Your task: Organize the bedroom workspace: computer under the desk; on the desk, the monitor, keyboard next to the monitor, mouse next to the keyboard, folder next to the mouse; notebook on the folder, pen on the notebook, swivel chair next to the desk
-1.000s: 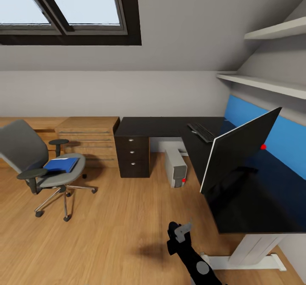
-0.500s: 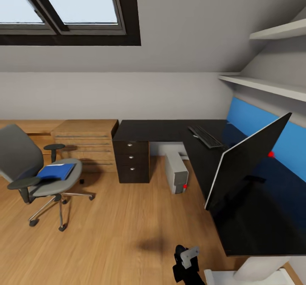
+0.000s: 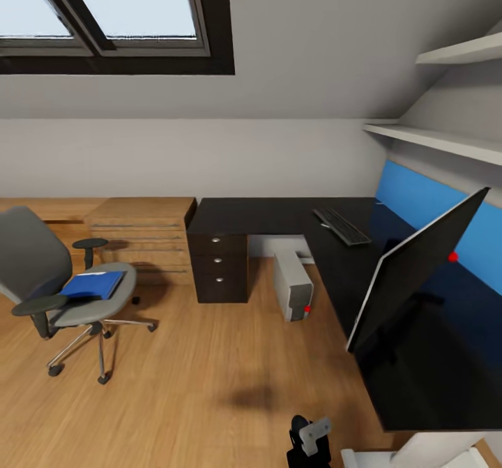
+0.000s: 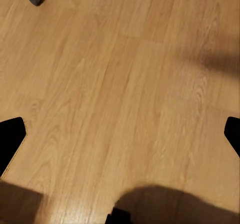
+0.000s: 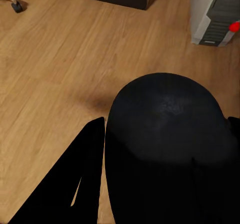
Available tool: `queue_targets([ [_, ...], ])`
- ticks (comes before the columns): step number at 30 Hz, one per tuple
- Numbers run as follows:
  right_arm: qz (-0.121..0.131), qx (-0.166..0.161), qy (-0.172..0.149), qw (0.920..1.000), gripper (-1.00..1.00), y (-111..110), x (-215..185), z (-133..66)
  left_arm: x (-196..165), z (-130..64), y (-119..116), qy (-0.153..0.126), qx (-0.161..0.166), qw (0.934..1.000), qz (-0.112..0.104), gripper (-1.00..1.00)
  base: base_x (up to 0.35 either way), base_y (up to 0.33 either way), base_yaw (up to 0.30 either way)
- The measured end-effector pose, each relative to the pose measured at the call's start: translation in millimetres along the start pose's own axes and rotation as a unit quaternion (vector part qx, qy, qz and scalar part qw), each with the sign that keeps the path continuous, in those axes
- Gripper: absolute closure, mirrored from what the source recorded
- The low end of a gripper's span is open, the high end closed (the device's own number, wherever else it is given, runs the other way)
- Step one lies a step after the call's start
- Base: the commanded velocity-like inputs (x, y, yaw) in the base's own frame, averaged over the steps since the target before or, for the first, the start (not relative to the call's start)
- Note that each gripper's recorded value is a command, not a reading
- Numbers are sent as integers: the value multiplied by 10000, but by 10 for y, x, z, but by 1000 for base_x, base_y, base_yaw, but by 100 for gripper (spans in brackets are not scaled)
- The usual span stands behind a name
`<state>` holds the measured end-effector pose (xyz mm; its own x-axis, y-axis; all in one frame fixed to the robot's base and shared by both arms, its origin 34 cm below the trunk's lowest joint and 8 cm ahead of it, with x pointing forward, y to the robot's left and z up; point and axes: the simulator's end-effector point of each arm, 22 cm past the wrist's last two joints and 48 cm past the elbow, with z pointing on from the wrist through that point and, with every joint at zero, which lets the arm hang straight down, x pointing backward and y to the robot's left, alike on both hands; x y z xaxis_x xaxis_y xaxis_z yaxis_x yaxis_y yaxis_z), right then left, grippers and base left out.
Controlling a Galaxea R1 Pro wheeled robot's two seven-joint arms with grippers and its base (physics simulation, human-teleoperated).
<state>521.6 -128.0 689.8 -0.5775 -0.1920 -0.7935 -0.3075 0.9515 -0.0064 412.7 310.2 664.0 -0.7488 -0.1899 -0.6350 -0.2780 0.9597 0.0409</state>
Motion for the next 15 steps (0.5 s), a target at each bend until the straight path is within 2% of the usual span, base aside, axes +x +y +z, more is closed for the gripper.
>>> queue_targets([
  [9,-5,-4,-11,10000,100,5,4,-8,71,-8,-9,73,17,10000,38,-100,235,255,0],
  [15,-10,-8,-15,10000,100,7,2,-8,97,-10,-10,98,21,9999,47,-100,276,181,0],
])
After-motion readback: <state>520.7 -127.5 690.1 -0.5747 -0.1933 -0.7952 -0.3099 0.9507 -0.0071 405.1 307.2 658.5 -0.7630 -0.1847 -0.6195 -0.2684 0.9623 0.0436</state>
